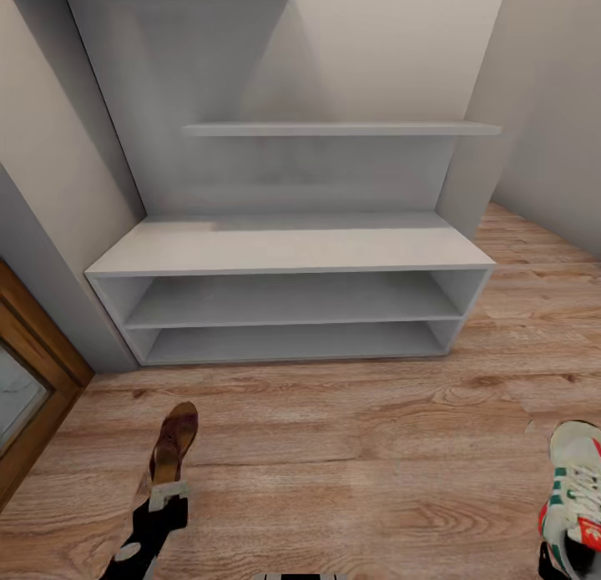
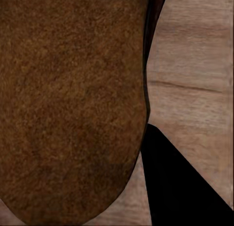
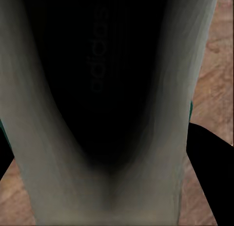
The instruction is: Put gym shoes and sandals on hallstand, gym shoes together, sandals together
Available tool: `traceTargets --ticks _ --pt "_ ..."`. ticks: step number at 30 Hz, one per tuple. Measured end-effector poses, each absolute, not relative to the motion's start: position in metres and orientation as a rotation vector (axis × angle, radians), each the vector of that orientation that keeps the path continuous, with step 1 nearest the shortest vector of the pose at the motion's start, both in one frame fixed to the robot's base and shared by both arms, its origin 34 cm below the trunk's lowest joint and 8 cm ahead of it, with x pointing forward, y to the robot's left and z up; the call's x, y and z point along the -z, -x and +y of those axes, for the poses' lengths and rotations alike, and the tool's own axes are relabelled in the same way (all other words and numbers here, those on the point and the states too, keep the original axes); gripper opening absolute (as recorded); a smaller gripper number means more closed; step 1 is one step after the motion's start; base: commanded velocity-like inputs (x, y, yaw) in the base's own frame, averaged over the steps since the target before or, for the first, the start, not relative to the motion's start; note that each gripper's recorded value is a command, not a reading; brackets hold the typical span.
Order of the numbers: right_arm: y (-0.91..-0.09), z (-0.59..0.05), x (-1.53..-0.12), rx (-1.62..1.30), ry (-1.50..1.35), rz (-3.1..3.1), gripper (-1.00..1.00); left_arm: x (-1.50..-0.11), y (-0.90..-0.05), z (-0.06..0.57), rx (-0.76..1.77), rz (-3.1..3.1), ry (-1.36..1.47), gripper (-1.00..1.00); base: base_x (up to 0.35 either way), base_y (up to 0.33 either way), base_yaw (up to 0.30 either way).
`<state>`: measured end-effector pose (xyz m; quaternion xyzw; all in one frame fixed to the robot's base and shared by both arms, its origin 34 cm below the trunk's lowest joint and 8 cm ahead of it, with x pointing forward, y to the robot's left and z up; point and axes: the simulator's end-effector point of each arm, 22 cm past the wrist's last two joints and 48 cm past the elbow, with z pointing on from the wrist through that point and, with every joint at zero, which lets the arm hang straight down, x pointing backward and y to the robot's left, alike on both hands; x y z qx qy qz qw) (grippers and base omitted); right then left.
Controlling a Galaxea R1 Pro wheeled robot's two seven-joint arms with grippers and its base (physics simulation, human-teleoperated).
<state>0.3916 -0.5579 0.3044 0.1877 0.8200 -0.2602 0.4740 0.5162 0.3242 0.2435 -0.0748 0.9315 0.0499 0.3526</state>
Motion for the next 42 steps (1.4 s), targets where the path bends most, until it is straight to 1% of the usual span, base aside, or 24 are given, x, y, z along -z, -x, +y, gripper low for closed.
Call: traceTargets --ticks 2,3,6,10,16,19,24,30,36,42 --pt "-0.384 -0.593 -0.32 0.704 -0.51 1.964 -1.0 -0.254 -0.556 0.32 -0.106 2.436 0.206 -1.0 0.0 0.0 0.0" --pt "-0.382 -0.598 -0.323 0.715 -0.516 1.96 -1.0 -0.274 -0.593 0.322 -0.1 2.417 0.211 -1.0 0.0 0.0 0.0" --pt "-0.386 -0.594 -0.321 0.708 -0.471 1.979 -1.0 -0.305 -0.646 0.32 -0.083 2.399 0.208 -1.0 0.0 0.0 0.0" --pt "-0.387 -0.589 -0.319 0.702 -0.444 1.992 -1.0 -0.331 -0.683 0.317 -0.095 2.369 0.153 -1.0 0.0 0.0 0.0" --pt "-0.387 -0.59 -0.319 0.704 -0.448 1.992 -1.0 -0.34 -0.694 0.317 -0.14 2.419 0.072 -1.0 0.0 0.0 0.0" --pt "-0.384 -0.6 -0.322 0.723 -0.463 1.985 -1.0 -0.35 -0.706 0.318 -0.146 2.414 0.06 -1.0 0.0 0.0 0.0" --pt "-0.366 -0.637 -0.328 0.787 -0.573 2.001 -1.0 -0.363 -0.721 0.317 -0.147 2.399 0.054 -1.0 0.0 0.0 0.0" --pt "-0.343 -0.701 -0.353 0.893 -0.686 1.993 -1.0 -0.379 -0.737 0.321 -0.153 2.388 0.056 -1.0 0.0 0.0 0.0" --pt "-0.303 -0.775 -0.405 1.03 -0.871 1.845 -1.0 -0.398 -0.756 0.328 -0.163 2.378 0.062 -1.0 0.0 0.0 0.0" --pt "-0.292 -0.788 -0.412 1.054 -0.914 1.833 -1.0 -0.4 -0.757 0.324 -0.156 2.405 0.071 -1.0 0.0 0.0 0.0"
